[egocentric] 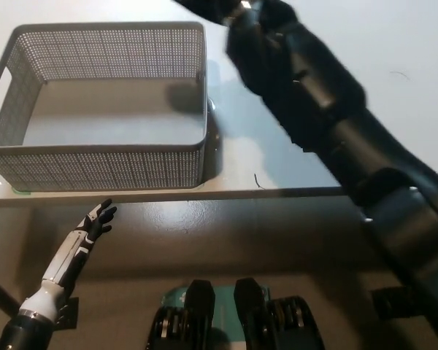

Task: Use the right hand to pick up the pencil case on the right hand side and put it into a grey container on the left side

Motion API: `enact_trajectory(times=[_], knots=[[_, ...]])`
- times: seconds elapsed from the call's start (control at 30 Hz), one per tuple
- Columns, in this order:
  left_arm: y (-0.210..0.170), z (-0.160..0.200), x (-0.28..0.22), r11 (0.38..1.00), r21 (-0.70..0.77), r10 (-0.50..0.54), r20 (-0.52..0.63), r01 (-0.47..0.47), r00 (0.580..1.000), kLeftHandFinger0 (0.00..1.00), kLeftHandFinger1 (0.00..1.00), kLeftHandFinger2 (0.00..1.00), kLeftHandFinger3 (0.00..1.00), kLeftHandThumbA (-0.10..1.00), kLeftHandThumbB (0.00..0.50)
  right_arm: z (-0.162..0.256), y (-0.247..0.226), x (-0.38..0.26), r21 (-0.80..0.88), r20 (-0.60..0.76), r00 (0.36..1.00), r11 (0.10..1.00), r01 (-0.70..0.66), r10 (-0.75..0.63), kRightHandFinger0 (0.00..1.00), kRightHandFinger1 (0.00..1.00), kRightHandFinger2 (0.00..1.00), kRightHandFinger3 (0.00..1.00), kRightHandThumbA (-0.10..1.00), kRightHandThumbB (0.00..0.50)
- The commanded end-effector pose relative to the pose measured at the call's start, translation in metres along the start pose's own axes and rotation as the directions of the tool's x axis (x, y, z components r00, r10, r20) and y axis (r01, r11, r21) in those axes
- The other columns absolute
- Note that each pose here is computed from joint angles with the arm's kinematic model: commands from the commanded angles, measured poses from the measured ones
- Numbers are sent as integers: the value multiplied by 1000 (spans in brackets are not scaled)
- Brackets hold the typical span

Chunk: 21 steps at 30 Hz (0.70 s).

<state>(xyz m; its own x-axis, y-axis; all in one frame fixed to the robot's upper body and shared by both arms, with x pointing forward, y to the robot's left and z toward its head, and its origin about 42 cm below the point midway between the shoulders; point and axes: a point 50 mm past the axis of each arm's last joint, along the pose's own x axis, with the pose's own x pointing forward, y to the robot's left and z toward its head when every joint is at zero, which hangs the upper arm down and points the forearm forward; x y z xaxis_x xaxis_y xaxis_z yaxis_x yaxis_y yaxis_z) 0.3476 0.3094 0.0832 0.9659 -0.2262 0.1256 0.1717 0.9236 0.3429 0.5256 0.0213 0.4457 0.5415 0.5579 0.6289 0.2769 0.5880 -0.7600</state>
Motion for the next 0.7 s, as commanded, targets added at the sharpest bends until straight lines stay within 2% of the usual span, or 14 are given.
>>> enact_trajectory(times=[0.0,0.07,0.13,0.2,0.23,0.3,0.33,0.4,0.47,0.5,0.53,0.57,0.6,0.67], knots=[[12,8,3,999,39,-12,43,11,999,1000,1000,1000,1000,1000,420,49,-15,48,15,62,996,998,61,-61,0,118,578,497,-100,197],[10,7,4,999,33,-13,40,12,999,1000,1000,1000,1000,1000,420,56,-4,50,33,56,998,999,35,-37,0,94,584,581,-100,212],[6,8,3,999,26,-21,43,19,999,1000,1000,1000,1000,1000,405,65,16,48,60,35,999,998,-21,19,0,209,753,782,-100,216],[5,8,4,999,34,-29,45,27,999,1000,1000,1000,1000,1000,402,69,30,46,54,24,998,997,-54,53,0,291,800,867,-100,234],[4,8,4,999,27,-35,48,33,998,1000,1000,1000,1000,1000,395,72,41,41,52,11,997,996,-71,71,0,274,762,771,-100,230],[4,10,6,999,17,-38,50,37,998,1000,1000,1000,1000,1000,395,71,51,37,36,-17,994,993,-110,110,27,277,702,727,-100,237],[5,10,7,999,20,-39,53,38,998,1000,1000,1000,1000,1000,404,70,55,35,27,-27,992,992,-124,124,1,160,485,557,-100,241],[6,11,7,999,28,-34,56,33,998,1000,1000,1000,1000,1000,415,65,62,28,22,-35,990,991,-133,134,0,2,220,246,-100,246],[7,12,8,999,37,-37,63,35,997,1000,1000,1000,1000,1000,424,61,68,21,29,-48,989,989,-142,143,0,0,222,163,-100,224],[7,12,8,998,46,-39,61,36,997,1000,1000,1000,1000,1000,435,58,73,16,28,-61,985,987,-159,161,0,0,387,264,-100,222],[8,12,9,998,50,-41,61,38,997,1000,1000,1000,1000,1000,438,56,76,13,29,-71,983,986,-167,169,0,29,550,454,-100,214],[8,13,10,998,51,-44,62,41,997,1000,1000,1000,1000,1000,440,53,80,9,25,-87,979,983,-181,183,0,61,651,586,-100,225],[8,13,11,998,54,-47,63,44,997,1000,1000,1000,1000,1000,440,51,81,8,14,-99,977,982,-191,191,0,99,710,703,-100,232],[7,13,13,996,72,-55,63,50,996,1000,1000,1000,1000,1000,446,43,86,0,18,-119,969,977,-214,215,0,167,719,837,-100,252]])
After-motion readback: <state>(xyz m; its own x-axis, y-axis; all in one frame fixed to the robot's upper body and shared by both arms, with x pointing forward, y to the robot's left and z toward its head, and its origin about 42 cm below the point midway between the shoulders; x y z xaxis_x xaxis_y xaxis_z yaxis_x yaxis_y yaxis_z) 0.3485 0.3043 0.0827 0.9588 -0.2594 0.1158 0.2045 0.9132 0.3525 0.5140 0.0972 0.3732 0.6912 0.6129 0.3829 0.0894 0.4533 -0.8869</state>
